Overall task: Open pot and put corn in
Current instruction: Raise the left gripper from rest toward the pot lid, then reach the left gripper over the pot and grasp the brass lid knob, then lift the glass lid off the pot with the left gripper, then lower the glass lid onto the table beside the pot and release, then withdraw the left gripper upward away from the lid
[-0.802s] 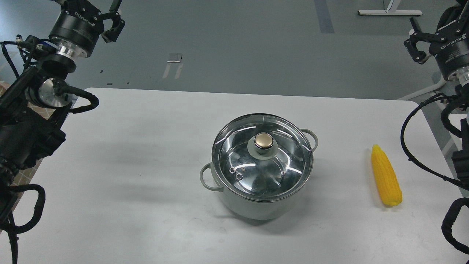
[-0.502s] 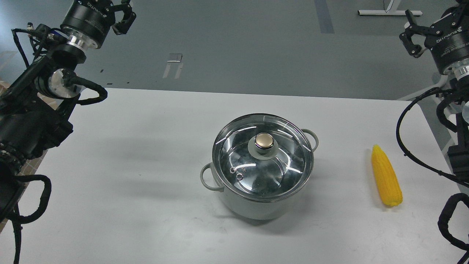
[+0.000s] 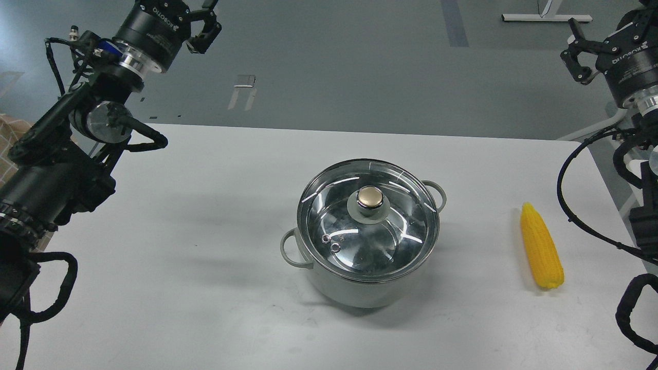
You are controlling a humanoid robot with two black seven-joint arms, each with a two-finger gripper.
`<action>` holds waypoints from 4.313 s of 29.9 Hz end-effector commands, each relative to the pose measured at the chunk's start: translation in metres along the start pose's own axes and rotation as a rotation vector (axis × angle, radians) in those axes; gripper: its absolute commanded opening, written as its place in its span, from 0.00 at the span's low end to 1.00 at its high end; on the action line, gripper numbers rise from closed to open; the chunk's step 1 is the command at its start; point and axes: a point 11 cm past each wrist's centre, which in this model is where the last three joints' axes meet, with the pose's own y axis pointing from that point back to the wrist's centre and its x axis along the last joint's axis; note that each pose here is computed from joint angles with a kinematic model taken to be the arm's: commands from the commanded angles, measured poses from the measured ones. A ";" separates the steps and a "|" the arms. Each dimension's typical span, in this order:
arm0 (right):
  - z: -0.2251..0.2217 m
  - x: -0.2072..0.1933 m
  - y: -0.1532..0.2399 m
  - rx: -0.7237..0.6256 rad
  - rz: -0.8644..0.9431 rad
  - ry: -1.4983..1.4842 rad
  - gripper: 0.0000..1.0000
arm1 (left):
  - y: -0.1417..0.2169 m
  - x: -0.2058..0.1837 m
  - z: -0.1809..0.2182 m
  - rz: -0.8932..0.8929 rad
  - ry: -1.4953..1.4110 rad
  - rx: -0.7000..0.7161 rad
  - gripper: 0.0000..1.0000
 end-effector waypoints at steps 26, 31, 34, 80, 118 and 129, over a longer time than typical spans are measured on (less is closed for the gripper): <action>0.001 0.015 0.017 -0.001 0.033 0.008 1.00 | 0.070 -0.197 -0.092 -1.085 -1.561 0.110 0.89; -0.001 0.016 0.018 0.000 0.036 0.011 1.00 | 0.069 -0.214 -0.104 -1.099 -1.530 0.088 0.86; 0.000 0.017 0.018 -0.003 0.037 0.011 1.00 | 0.073 -0.200 -0.119 -1.107 -1.546 0.153 0.85; 0.001 0.017 0.019 0.003 0.038 0.010 1.00 | 0.082 -0.151 -0.053 -1.041 -1.655 0.152 0.34; 0.004 0.024 0.026 -0.008 0.054 0.014 1.00 | 0.300 0.067 -0.105 -0.651 -1.492 0.888 0.51; 0.006 0.027 0.029 -0.016 0.060 0.020 1.00 | 0.299 0.070 -0.102 -0.618 -1.504 0.867 0.87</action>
